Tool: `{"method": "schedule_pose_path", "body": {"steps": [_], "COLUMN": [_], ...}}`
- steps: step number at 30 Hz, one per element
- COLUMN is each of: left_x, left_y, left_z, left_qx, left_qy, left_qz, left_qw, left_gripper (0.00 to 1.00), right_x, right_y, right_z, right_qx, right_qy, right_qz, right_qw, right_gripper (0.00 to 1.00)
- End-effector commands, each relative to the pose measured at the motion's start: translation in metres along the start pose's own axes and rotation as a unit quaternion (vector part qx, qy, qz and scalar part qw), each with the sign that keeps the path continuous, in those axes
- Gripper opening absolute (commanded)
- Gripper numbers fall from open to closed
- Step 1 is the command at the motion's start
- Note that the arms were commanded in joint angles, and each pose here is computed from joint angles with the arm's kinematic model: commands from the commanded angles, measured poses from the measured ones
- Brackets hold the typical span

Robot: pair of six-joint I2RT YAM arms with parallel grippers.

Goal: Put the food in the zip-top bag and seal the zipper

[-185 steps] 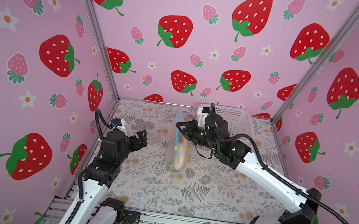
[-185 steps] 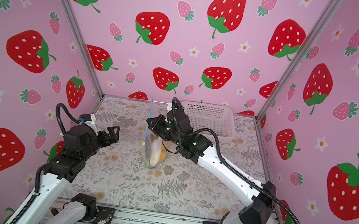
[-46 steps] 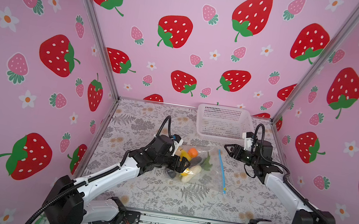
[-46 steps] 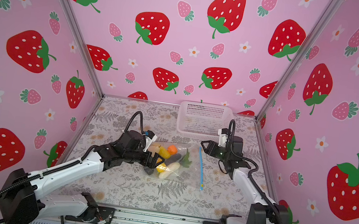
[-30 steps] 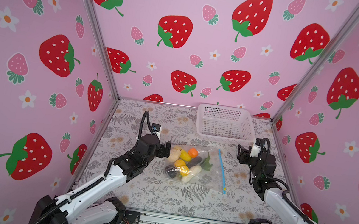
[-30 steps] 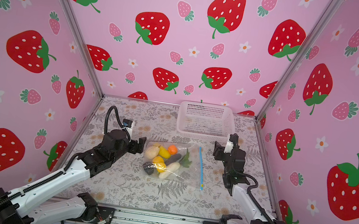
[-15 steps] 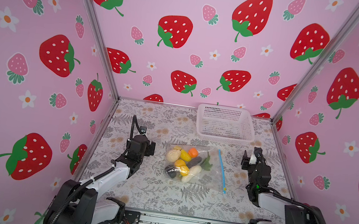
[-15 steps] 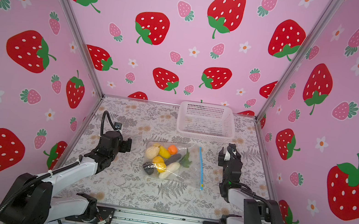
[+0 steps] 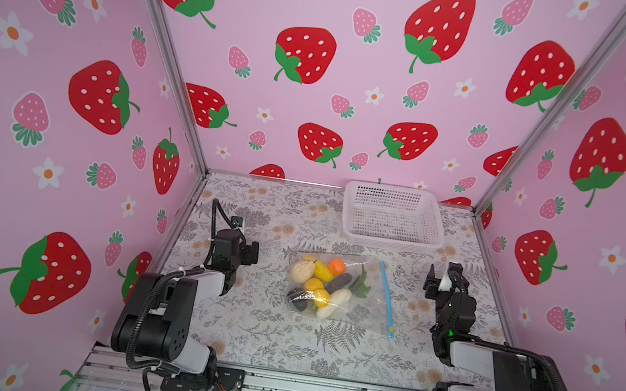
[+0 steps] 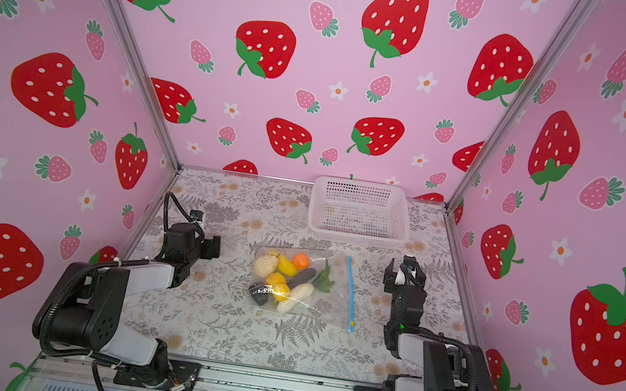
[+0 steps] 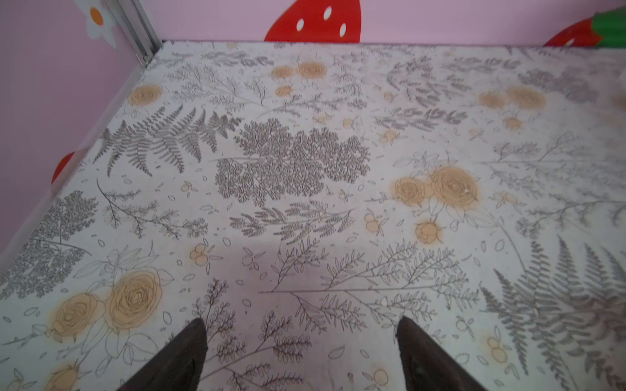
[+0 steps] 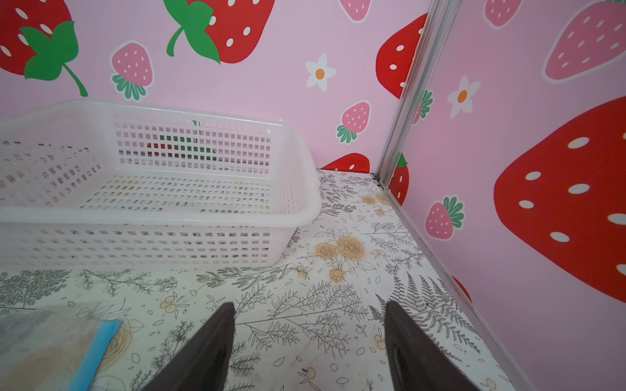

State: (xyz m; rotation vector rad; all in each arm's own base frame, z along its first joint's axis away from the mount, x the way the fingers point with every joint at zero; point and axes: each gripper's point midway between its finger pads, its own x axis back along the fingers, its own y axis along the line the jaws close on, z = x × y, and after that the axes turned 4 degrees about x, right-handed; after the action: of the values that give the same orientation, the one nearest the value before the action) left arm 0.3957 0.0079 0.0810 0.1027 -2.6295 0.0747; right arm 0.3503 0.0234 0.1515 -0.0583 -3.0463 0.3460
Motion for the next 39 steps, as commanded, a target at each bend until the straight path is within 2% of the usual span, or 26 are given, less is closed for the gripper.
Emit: {"method": "schedule_pose_path", "body": {"steps": [1, 11, 22, 26, 29, 30, 34, 39], "left_x": [0.003, 0.001, -0.002, -0.004, -0.003, -0.003, -0.005, -0.007], "left_y": [-0.010, 0.001, 0.004, 0.011, 0.011, 0.012, 0.012, 0.011], "left_z": [-0.009, -0.008, -0.008, -0.007, -0.007, -0.008, -0.007, -0.006], "left_qx": [-0.004, 0.014, 0.017, 0.029, 0.029, 0.030, 0.031, 0.031], "left_qy": [-0.056, -0.058, -0.049, -0.046, -0.048, -0.048, -0.043, -0.038], "left_qz": [0.029, -0.002, -0.008, -0.025, -0.025, -0.027, -0.028, -0.024], "left_qw": [0.998, 0.998, 0.999, 0.998, 0.998, 0.998, 0.998, 0.999], "left_gripper": [0.88, 0.92, 0.93, 0.94, 0.94, 0.94, 1.00, 0.99], "right_x": [0.004, 0.004, -0.029, -0.039, -0.039, -0.039, -0.039, -0.038], "right_y": [-0.006, -0.002, 0.004, 0.007, 0.006, 0.006, 0.006, 0.006], "right_z": [-0.011, 0.010, 0.026, 0.031, 0.031, 0.031, 0.031, 0.030], "right_qx": [-0.009, -0.009, -0.009, -0.009, -0.009, -0.010, -0.009, -0.008], "right_qy": [-0.036, -0.041, 0.023, 0.045, 0.044, 0.044, 0.044, 0.043], "right_qz": [0.010, 0.011, -0.006, -0.016, -0.015, -0.015, -0.017, -0.016], "right_qw": [0.999, 0.999, 1.000, 0.999, 0.999, 0.999, 0.999, 0.999], "right_gripper": [0.70, 0.72, 0.81, 0.79, 0.85, 0.99, 0.99, 0.99]}}
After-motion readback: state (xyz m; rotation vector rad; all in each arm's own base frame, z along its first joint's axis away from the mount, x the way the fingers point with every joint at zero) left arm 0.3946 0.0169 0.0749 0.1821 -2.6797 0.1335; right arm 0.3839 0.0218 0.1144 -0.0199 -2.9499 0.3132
